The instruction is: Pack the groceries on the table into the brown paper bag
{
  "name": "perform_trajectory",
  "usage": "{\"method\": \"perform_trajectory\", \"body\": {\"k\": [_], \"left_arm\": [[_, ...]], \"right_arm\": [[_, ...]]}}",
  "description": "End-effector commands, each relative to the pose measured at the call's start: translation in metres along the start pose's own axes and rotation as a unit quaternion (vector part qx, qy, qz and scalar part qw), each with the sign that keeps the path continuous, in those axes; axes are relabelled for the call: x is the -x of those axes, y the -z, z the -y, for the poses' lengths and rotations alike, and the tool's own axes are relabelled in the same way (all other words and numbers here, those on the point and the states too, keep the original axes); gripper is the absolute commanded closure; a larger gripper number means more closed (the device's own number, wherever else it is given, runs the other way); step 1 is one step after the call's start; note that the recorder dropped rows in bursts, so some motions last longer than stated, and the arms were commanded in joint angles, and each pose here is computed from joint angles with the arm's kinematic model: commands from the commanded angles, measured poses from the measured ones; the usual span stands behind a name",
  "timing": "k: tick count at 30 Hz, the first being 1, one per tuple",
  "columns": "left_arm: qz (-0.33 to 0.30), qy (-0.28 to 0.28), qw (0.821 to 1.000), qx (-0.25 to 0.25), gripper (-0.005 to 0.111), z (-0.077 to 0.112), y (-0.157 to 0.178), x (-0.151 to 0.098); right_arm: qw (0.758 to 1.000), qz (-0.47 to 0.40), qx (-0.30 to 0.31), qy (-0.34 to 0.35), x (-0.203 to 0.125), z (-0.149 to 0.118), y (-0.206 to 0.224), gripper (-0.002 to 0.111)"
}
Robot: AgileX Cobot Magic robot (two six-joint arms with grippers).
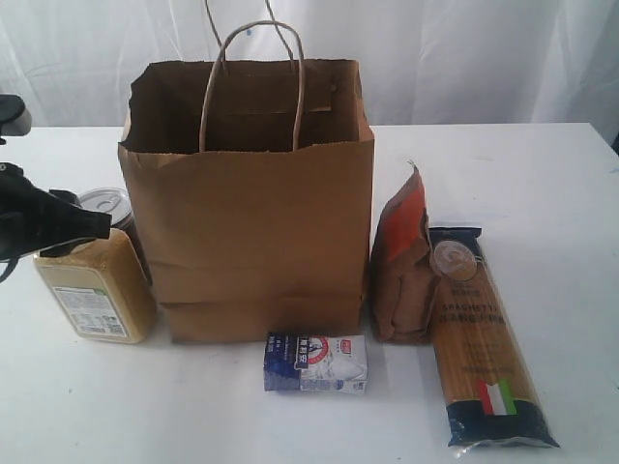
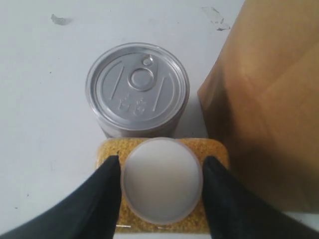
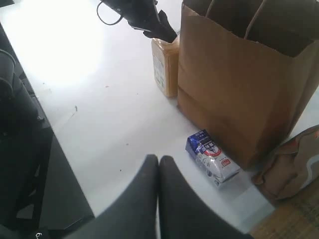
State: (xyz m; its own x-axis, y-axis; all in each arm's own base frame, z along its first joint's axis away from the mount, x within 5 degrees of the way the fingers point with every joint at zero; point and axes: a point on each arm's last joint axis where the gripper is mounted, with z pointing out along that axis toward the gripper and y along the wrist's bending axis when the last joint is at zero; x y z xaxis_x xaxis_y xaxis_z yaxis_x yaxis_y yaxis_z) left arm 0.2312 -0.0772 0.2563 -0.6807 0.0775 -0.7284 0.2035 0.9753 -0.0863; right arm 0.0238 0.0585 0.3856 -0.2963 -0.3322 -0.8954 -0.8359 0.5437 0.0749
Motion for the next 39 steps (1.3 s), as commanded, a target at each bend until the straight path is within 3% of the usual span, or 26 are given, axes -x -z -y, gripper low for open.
{"method": "perform_trajectory", "body": {"k": [1,19,29,39], "left_arm": [[-0.008,-0.022,1.000,0.006,0.104,-0.002,0.014,-0.003],[-0.041,0.001,0.999,0.006,0.105,-0.004,0.043,-0.013],[-0.072,-0.044,0.996,-0.034,0.105,0.018,0.053,-0.023],[-0.080,-0.057,0.994,-0.037,0.100,0.020,0.053,-0.025]], "right_arm": [[1.000,0.007,0.001,-0.004,0.001,0.000,0.000,0.108],[1.000,0.013,0.004,-0.007,0.002,-0.001,0.000,0.108],[1.000,0.012,0.005,-0.007,0.001,-0.001,0.000,0.108],[1.000,0.011,0.015,-0.012,0.001,-0.003,0.000,0.108]]}}
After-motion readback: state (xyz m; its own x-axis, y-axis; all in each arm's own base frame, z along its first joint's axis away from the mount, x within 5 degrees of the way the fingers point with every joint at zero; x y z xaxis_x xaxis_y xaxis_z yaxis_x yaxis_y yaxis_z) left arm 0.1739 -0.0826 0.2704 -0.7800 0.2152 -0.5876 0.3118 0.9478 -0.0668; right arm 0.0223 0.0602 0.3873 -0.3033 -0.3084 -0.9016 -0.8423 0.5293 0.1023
